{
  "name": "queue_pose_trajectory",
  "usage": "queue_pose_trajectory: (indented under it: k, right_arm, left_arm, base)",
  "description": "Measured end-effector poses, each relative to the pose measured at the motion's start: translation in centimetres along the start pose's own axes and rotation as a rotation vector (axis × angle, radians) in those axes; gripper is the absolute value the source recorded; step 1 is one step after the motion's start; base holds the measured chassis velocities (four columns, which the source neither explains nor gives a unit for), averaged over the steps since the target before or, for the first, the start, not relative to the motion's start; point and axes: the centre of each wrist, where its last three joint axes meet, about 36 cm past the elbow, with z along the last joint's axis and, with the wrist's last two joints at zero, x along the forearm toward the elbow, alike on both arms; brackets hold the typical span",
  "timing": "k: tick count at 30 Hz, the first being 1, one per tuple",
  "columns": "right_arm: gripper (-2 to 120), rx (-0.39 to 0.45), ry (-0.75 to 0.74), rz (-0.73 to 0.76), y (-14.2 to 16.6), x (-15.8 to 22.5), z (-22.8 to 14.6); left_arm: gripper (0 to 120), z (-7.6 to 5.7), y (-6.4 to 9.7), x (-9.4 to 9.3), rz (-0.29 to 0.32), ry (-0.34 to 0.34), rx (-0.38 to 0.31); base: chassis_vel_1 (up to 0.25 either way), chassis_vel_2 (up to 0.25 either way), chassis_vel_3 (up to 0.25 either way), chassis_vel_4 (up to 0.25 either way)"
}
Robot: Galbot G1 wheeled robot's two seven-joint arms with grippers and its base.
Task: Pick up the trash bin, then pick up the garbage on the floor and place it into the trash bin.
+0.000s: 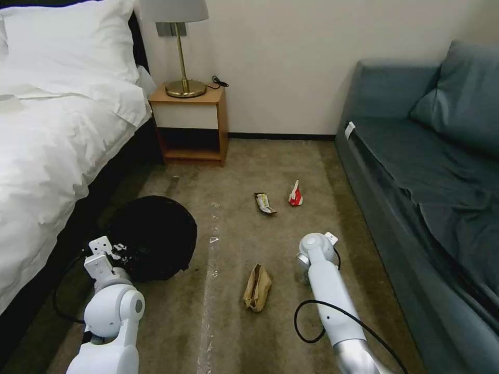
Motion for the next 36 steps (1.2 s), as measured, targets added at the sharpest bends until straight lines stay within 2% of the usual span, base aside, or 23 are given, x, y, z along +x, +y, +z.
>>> queue_pose_trajectory:
  k: [4,11,20,24,25,27,28,29,30,32,33,36]
  right_arm:
    - [100,-0.034,0.007,0.002,-0.6,-0.5,-0.8]
    - [100,-0.132,0.031,-0.019,-3.4,-2.1,-2.3]
    - [100,-0.146,0.047,-0.086,-3.9,-2.8,-2.4]
    - [88,-0.150,0.043,-0.098,-3.9,-3.9,-1.8]
    - [88,-0.150,0.043,-0.098,-3.9,-3.9,-1.8]
    - [78,-0.148,0.039,-0.105,-4.0,-4.3,-1.5]
    - [78,-0.148,0.039,-0.105,-4.0,-4.3,-1.5]
    - [70,-0.147,0.031,-0.113,-4.0,-4.6,-1.3]
    - [70,-0.147,0.031,-0.113,-4.0,-4.6,-1.3]
    - [59,-0.146,0.023,-0.120,-4.0,-4.9,-1.1]
    - [59,-0.146,0.023,-0.120,-4.0,-4.9,-1.1]
    - [43,-0.139,0.013,-0.125,-4.0,-5.2,-0.8]
  left_arm:
    - [2,0.2,-0.3,0.1,0.001,0.002,-0.001]
    - [2,-0.1,-1.6,0.2,0.043,-0.006,-0.012]
    - [2,0.0,-1.3,0.6,0.035,-0.005,-0.020]
    - [2,0.0,-1.5,0.8,0.034,-0.004,-0.018]
    - [2,0.0,-1.5,0.8,0.034,-0.004,-0.018]
    - [2,0.0,-1.6,0.8,0.031,-0.005,-0.018]
    - [2,0.0,-1.6,0.8,0.031,-0.005,-0.018]
    - [2,0.0,-1.6,0.9,0.030,-0.005,-0.018]
    - [2,0.0,-1.6,0.9,0.030,-0.005,-0.018]
    - [2,0.0,-1.5,1.0,0.028,-0.006,-0.019]
    - [2,0.0,-1.5,1.0,0.028,-0.006,-0.019]
    - [2,0.0,-1.5,1.0,0.027,-0.008,-0.020]
  base:
    - [0.000,0.000,0.000,0.000]
    - [0.000,0.000,0.000,0.000]
    - [0.000,0.000,0.000,0.000]
    - [0.000,0.000,0.000,0.000]
    - [0.000,0.000,0.000,0.000]
    - [0.000,0.000,0.000,0.000]
    - [0.000,0.000,0.000,0.000]
    - [0.000,0.000,0.000,0.000]
    - [0.000,0.000,0.000,0.000]
    - [0.000,0.000,0.000,0.000]
    - [0.000,0.000,0.000,0.000]
    - [0.000,0.000,0.000,0.000]
